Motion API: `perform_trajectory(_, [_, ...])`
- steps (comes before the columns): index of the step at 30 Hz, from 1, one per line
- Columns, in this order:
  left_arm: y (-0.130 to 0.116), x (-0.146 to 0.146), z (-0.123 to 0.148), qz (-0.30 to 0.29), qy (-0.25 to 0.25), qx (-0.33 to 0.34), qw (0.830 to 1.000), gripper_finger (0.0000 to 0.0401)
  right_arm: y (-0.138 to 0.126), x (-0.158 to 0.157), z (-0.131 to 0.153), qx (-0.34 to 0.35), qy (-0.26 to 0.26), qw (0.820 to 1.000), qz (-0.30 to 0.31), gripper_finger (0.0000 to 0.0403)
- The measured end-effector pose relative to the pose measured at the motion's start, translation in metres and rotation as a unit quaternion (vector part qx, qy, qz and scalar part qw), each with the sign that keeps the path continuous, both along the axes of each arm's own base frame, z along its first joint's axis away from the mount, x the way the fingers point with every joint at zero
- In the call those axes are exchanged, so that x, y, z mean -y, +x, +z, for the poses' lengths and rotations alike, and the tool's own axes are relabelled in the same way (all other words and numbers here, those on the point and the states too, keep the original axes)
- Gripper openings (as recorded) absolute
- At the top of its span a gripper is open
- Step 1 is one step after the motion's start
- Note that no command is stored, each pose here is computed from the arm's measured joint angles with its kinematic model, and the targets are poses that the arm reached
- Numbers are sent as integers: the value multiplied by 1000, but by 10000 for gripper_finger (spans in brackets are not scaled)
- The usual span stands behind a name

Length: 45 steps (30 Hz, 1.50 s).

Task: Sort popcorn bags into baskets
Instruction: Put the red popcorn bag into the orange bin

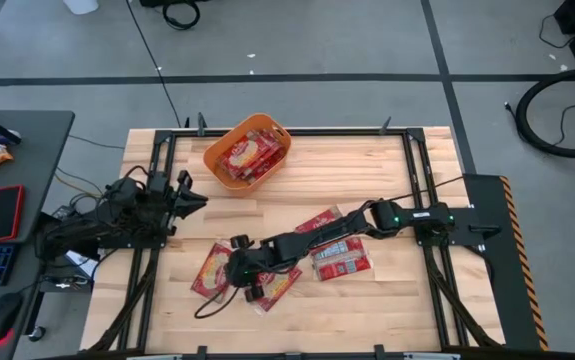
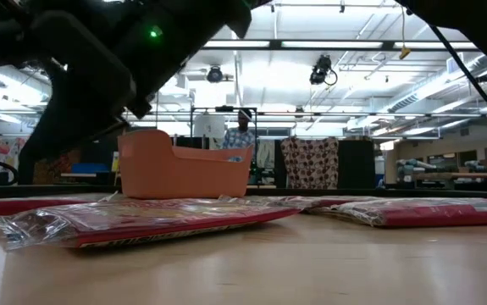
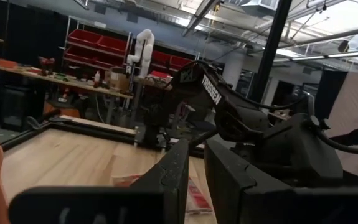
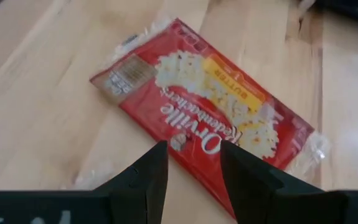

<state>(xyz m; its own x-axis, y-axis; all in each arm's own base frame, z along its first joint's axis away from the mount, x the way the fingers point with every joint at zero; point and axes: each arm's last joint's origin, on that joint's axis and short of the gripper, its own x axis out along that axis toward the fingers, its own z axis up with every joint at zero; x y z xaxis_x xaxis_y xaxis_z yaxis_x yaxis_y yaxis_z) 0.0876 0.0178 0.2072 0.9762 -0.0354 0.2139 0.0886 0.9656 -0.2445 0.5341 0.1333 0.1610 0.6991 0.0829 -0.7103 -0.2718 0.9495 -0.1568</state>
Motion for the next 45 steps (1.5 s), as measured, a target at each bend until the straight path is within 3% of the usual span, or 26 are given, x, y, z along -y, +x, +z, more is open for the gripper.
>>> perform_trajectory(26, [0,6,5,5,6,26,1000,57,-1,-28,16,41,28,999,3,152])
perform_trajectory(31, [0,6,5,5,6,26,1000,57,-5,-27,12,20,-11,999,34,152])
perform_trajectory(36, [1,6,4,5,6,23,1000,57,-7,-29,8,11,-42,994,103,151])
perform_trajectory(40, [1,6,4,5,6,22,1000,57,-9,-21,-6,-2,-80,991,104,151])
perform_trajectory(45, [1,6,4,5,5,22,1000,57,-5,-7,-21,26,-75,992,93,151])
